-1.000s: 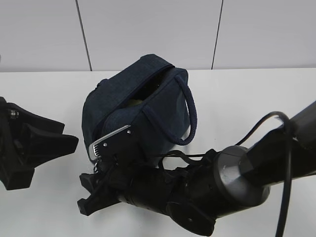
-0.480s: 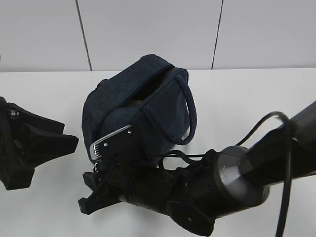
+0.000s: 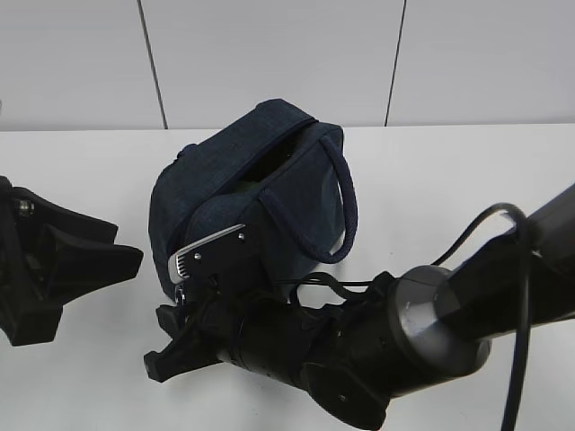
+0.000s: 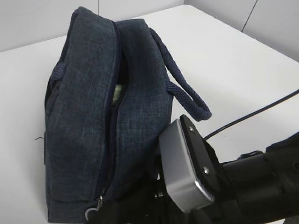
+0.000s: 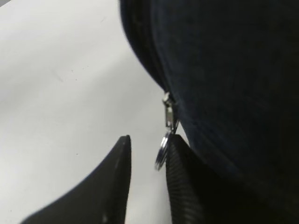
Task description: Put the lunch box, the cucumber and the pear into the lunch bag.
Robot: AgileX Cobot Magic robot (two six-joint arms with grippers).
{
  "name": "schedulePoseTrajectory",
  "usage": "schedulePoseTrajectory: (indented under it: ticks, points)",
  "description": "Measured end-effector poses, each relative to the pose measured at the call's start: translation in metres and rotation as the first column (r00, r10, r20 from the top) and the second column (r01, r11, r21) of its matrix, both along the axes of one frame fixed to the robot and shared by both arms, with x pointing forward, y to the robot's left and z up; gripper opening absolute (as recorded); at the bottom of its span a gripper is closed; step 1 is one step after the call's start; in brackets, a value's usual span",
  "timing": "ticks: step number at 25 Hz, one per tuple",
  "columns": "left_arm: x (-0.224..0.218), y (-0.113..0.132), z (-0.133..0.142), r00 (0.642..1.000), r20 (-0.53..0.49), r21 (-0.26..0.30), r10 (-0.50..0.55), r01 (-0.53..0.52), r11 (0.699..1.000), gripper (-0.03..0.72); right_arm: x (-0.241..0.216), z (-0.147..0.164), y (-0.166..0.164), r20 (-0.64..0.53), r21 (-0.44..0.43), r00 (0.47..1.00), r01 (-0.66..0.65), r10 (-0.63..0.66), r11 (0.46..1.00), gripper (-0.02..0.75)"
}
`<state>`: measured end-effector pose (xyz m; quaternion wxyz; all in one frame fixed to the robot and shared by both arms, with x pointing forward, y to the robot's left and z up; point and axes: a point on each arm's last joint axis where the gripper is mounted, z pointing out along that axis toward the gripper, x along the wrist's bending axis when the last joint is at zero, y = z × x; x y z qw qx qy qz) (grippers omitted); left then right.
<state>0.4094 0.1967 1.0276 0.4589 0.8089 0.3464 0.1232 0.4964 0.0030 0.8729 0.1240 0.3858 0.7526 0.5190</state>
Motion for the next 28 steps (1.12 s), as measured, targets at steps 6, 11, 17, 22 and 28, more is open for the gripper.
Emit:
schedulePoseTrajectory:
  ticks: [6,11,17,22,28]
  points:
    - [0.0,0.0,0.0,1.0,0.0,0.0,-0.001,0.001,1.0,0.288,0.0,0.0,0.0,0.004,-0.003,1.0,-0.003,0.003,1.0,0.036]
    - [0.0,0.0,0.0,1.0,0.0,0.0,-0.001,0.001,1.0,0.287,0.0,0.0,-0.001,0.012,-0.02,1.0,-0.004,0.004,1.0,0.0]
    - [0.0,0.0,0.0,1.0,0.001,0.0,0.001,-0.001,1.0,0.287,-0.002,0.01,-0.005,-0.025,-0.101,1.0,0.001,-0.003,0.995,0.0]
    - [0.001,0.0,0.0,1.0,0.005,0.003,0.006,-0.006,1.0,0.287,-0.007,0.028,-0.01,-0.07,-0.154,0.997,-0.016,0.005,0.988,0.0]
    - [0.003,0.002,0.001,0.999,0.024,0.011,0.036,-0.036,0.999,0.287,-0.012,0.066,-0.014,-0.033,-0.144,0.999,-0.039,0.035,0.989,0.0]
